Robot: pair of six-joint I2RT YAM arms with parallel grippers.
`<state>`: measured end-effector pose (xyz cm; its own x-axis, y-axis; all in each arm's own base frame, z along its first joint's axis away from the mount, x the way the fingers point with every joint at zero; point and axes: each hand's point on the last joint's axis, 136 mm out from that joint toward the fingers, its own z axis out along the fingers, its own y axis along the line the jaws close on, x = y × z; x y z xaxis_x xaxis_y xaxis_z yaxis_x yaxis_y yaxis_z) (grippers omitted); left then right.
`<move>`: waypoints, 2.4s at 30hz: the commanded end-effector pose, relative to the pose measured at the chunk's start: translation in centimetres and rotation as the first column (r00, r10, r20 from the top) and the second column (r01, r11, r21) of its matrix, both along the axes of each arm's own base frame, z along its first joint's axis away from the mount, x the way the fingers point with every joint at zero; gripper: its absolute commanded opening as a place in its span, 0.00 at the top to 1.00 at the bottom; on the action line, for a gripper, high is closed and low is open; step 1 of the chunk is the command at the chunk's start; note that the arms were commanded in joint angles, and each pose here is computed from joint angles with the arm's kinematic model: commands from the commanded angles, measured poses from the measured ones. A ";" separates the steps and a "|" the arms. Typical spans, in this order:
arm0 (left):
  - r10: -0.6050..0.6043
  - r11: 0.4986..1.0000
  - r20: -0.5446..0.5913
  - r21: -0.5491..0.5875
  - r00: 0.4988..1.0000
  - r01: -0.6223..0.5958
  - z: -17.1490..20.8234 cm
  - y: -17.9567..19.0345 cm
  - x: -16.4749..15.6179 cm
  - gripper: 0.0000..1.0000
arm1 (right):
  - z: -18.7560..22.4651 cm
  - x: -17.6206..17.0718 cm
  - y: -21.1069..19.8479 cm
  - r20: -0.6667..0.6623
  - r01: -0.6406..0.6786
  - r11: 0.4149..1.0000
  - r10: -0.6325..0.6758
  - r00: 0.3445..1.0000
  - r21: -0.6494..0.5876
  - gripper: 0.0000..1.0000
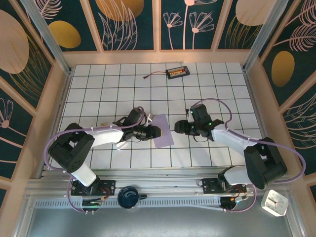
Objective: Fold a paper plane with a square sheet of paper (pick it up from the middle)
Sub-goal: Rotate the paper at the center of the table, then fold the triangle a second time at the center of the table.
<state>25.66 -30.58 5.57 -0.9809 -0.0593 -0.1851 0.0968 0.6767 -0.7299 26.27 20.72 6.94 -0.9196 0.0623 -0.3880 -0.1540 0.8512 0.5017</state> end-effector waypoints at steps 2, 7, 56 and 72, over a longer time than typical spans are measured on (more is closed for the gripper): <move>0.082 0.996 0.023 0.020 0.996 -0.082 -0.7 0.7 3.1 0.68 | 0.0 -0.7 0.9 -0.006 0.043 0.999 -0.043 0.999 0.033 0.42; 0.053 0.996 -0.002 0.067 0.999 -0.053 -2.6 0.6 3.7 0.68 | -1.0 -1.6 1.5 -0.039 0.047 0.998 -0.045 0.998 0.044 0.43; -0.008 0.985 -0.051 0.174 0.999 0.016 -5.8 1.6 2.5 0.69 | -3.2 -4.1 5.9 -0.152 0.022 0.980 0.009 0.988 0.200 0.54; -0.013 0.984 -0.053 0.175 0.999 0.022 -5.7 1.5 2.7 0.69 | -1.7 -1.7 6.4 -0.049 -0.018 0.962 0.032 0.998 0.272 0.49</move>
<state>29.10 -30.06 1.99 -0.9828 -0.0307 -0.1822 0.0975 0.7513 -0.6528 23.79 26.76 4.70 -0.9495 0.1470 -0.2773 -0.0996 0.6966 0.7105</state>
